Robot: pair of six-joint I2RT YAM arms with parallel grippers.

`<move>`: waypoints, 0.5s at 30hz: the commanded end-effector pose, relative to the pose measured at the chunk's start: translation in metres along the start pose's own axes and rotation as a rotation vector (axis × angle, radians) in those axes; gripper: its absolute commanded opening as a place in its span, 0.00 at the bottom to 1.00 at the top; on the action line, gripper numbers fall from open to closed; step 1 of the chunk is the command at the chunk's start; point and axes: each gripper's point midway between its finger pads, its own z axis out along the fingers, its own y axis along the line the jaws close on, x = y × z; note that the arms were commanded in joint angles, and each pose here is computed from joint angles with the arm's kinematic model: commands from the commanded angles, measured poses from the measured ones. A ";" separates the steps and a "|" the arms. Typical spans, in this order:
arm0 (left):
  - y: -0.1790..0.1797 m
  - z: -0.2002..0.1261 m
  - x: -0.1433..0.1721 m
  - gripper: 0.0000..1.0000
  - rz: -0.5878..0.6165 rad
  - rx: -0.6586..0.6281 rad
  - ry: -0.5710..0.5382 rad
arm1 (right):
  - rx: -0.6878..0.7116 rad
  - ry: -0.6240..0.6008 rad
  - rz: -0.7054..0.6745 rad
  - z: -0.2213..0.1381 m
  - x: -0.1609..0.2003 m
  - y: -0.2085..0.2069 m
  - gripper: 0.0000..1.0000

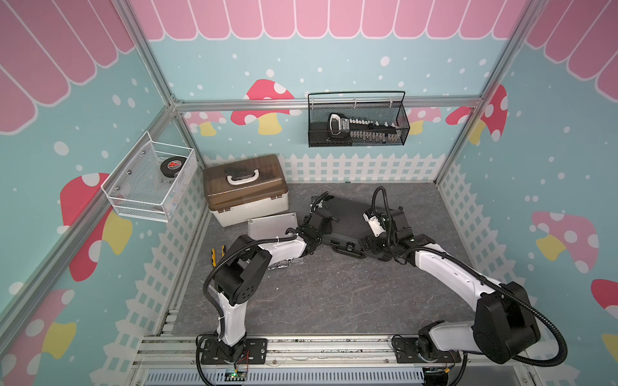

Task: Close the poker set cases
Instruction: Fasten the fastener on the poker set case.

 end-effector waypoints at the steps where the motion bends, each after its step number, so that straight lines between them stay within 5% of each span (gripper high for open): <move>1: 0.018 0.002 0.095 0.59 0.107 -0.032 0.272 | -0.031 -0.025 -0.102 0.000 0.000 0.017 0.92; 15: 0.014 0.002 0.090 0.59 0.104 0.012 0.230 | 0.027 -0.016 -0.342 0.017 0.003 0.042 0.94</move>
